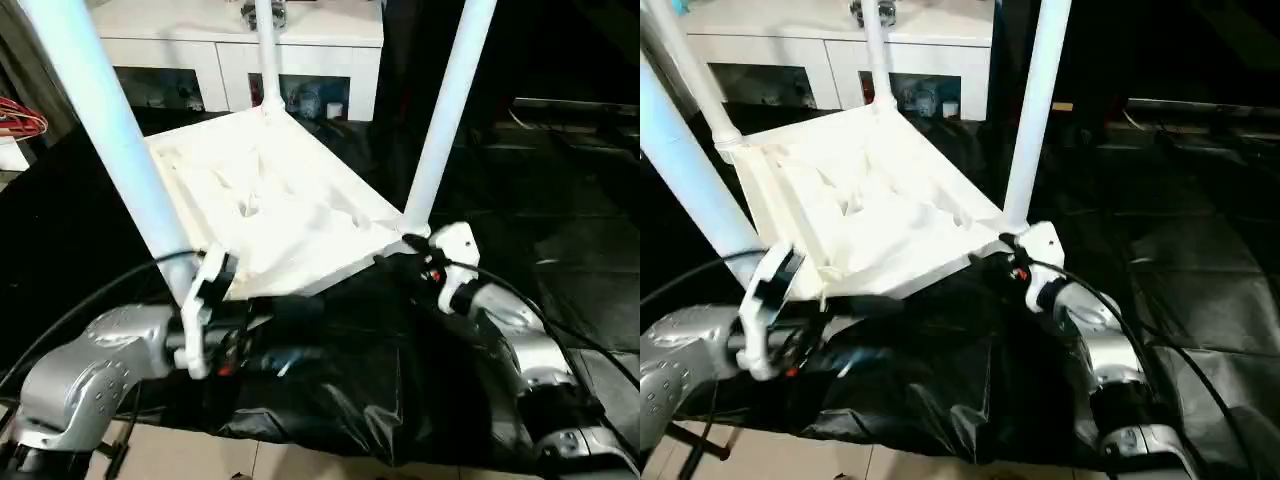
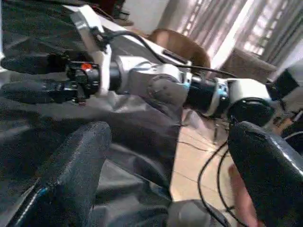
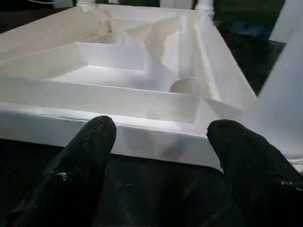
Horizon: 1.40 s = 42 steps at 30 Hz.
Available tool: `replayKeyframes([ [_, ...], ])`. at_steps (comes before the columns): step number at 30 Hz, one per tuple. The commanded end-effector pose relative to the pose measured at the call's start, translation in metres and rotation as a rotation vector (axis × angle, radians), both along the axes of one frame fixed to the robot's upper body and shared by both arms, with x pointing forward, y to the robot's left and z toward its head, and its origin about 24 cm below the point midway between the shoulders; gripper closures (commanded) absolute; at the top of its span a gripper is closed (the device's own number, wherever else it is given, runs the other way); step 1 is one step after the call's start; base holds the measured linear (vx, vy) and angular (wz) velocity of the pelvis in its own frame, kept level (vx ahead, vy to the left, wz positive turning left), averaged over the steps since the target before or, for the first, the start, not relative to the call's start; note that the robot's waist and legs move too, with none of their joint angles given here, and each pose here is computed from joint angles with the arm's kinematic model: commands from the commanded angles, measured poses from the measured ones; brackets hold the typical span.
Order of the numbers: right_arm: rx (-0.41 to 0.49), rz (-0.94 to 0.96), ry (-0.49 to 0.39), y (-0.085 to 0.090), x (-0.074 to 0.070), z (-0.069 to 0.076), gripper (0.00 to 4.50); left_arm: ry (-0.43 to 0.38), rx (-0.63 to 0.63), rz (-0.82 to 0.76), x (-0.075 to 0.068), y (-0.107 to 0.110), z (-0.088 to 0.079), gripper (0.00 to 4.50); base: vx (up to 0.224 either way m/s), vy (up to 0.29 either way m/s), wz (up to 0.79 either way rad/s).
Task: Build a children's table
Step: Rotate table base
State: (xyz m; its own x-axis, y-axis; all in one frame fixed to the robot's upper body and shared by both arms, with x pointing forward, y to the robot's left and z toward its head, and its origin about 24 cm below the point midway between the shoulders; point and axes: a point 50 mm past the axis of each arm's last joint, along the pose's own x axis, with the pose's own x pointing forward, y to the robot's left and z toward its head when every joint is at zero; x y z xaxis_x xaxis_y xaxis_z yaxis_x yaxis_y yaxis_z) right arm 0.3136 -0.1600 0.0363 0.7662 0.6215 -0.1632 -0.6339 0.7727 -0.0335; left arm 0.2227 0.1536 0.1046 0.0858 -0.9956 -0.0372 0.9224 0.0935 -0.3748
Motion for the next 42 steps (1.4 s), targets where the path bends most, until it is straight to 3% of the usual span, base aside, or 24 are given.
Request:
replayKeyframes([
  [1, -0.001, 0.013, -0.011, -0.002, 0.0, 0.005, 0.84, 0.0, -0.004, -0.012, -0.002, 0.006, 0.002, 0.03, 0.0, 0.0, 0.0],
  [9, -0.007, 0.052, -0.001, -0.004, -0.006, 0.005, 0.84, 0.045, 0.062, -0.015, -0.018, 0.046, -0.001, 0.03, 0.0, 0.0, 0.0],
  [22, -0.042, 0.064, 0.03, -0.009, -0.011, -0.002, 0.84, 0.076, 0.35, 0.226, -0.021, 0.134, 0.0, 0.03, 0.0, 0.0, 0.0],
  [27, -0.043, 0.05, 0.031, -0.011, -0.011, -0.003, 0.84, 0.052, 0.367, 0.32, -0.014, 0.149, 0.002, 0.03, 0.0, 0.0, 0.0],
  [29, -0.041, 0.037, 0.029, -0.012, -0.01, -0.002, 0.84, -0.012, 0.329, 0.396, -0.002, 0.152, 0.004, 0.03, 0.0, 0.0, 0.0],
  [30, -0.042, 0.026, 0.028, -0.013, -0.009, -0.002, 0.84, -0.092, 0.293, 0.445, 0.008, 0.15, 0.006, 0.03, 0.0, 0.0, 0.0],
  [31, -0.042, 0.025, 0.028, -0.013, -0.009, -0.002, 0.84, -0.095, 0.291, 0.447, 0.008, 0.15, 0.006, 0.03, 0.0, 0.0, 0.0],
  [33, -0.046, 0.009, 0.03, -0.013, -0.008, -0.003, 0.84, -0.178, 0.206, 0.498, 0.021, 0.142, 0.01, 0.03, 0.0, 0.0, 0.0],
  [37, -0.061, -0.025, 0.047, -0.012, -0.006, -0.007, 0.84, -0.225, 0.056, 0.505, 0.036, 0.119, 0.017, 0.03, 0.0, 0.0, 0.0],
  [42, -0.081, -0.084, 0.063, -0.013, -0.002, -0.01, 0.84, -0.236, -0.016, 0.44, 0.042, 0.095, 0.014, 0.03, 0.0, 0.0, 0.0],
])
